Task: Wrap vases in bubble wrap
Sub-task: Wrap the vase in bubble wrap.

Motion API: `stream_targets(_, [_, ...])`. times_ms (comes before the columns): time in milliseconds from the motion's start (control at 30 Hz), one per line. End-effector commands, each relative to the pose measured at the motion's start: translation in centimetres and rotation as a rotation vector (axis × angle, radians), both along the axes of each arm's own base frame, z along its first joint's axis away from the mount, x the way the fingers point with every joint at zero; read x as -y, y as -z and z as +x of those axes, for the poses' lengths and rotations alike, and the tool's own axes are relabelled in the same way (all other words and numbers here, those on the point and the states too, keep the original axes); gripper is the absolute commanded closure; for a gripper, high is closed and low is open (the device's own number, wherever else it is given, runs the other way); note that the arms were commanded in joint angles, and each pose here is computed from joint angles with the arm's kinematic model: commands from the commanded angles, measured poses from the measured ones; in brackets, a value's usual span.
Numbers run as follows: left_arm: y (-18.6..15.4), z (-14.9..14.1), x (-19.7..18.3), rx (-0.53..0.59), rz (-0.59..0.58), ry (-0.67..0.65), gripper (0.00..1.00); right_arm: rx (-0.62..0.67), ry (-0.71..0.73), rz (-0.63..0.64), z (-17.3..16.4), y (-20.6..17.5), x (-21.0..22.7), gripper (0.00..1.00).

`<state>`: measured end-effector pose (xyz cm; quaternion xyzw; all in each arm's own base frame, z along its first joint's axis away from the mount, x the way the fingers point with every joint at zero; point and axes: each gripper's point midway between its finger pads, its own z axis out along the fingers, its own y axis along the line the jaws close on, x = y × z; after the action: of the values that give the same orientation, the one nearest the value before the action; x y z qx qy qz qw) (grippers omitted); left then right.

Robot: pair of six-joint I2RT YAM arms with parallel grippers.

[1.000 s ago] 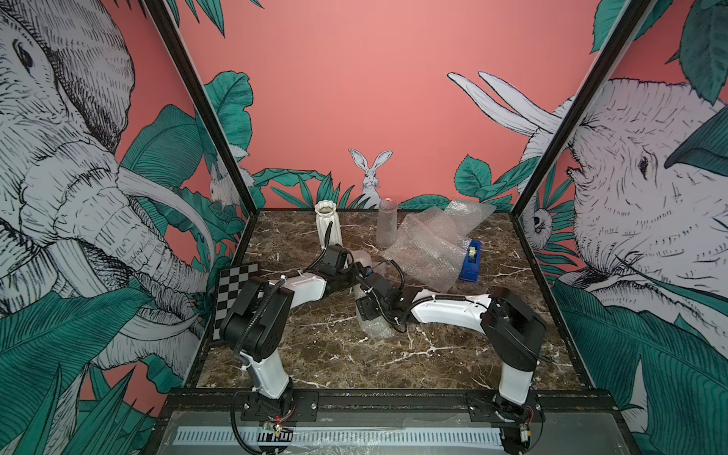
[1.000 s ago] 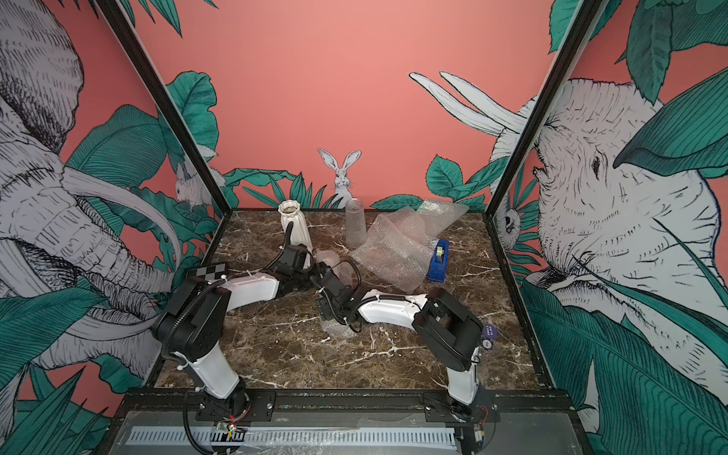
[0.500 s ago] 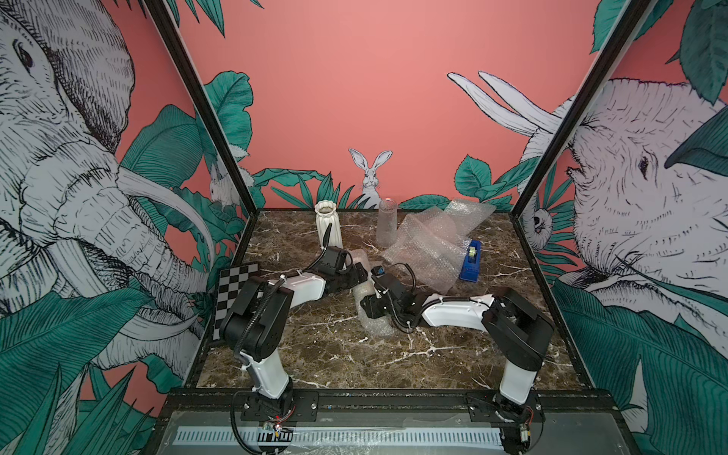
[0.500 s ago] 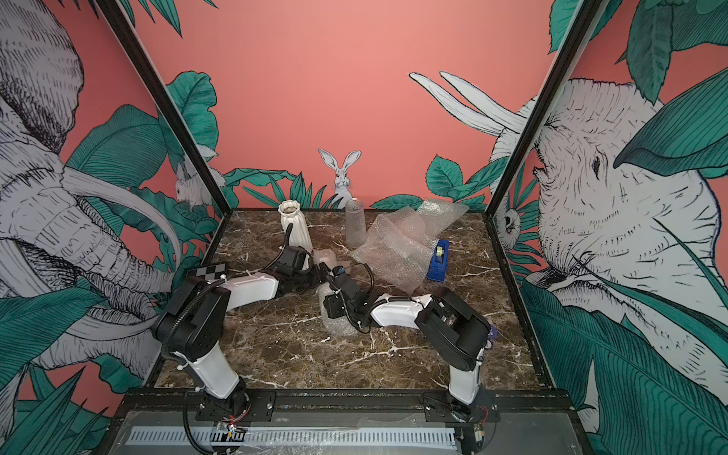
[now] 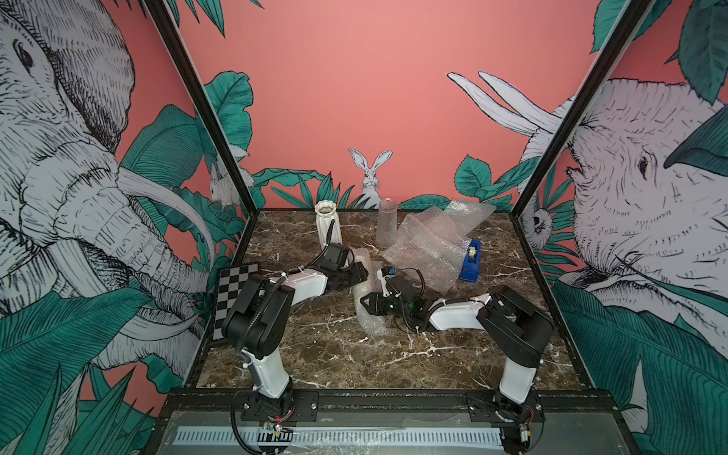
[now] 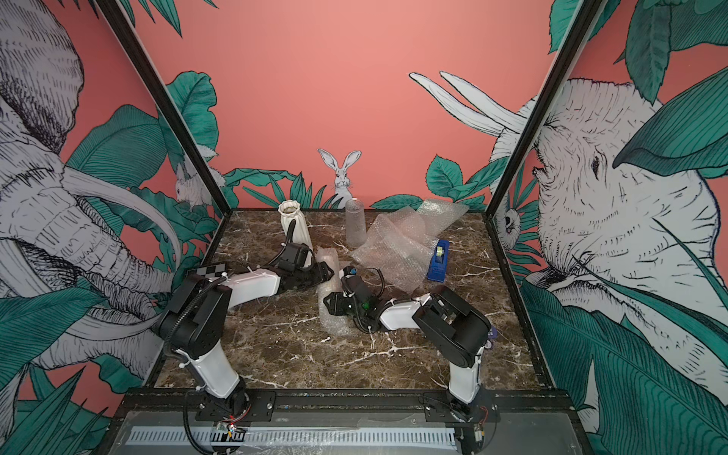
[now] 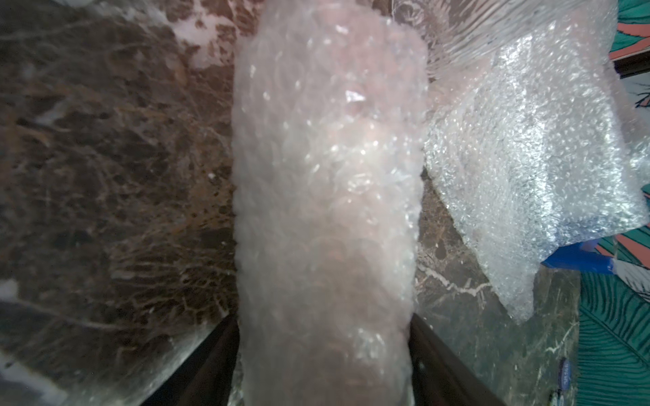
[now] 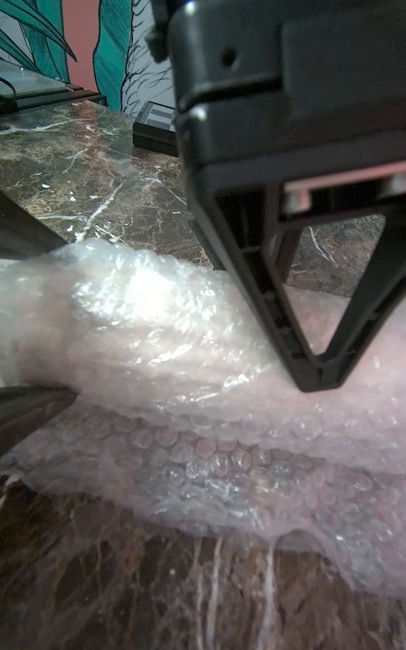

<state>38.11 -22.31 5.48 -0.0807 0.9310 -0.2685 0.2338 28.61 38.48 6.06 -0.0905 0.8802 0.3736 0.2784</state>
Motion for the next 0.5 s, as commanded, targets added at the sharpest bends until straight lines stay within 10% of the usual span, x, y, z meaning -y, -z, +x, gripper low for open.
stream_targets(0, [1.5, -0.6, -0.9, -0.044, 0.08, 0.003, 0.3, -0.019, -0.014, -0.047, -0.6, 0.5, 0.7, 0.42])
stream_targets(200, [1.9, -1.0, -1.2, -0.046, 0.096, 0.005, 0.33, 0.062, -0.014, -0.056, 0.2, -2.7, 2.6, 0.3])
stream_targets(467, [1.8, -1.0, -1.1, -0.042, 0.087, 0.014, 0.34, 0.026, 0.063, -0.009, 3.8, -2.9, 5.8, 0.52])
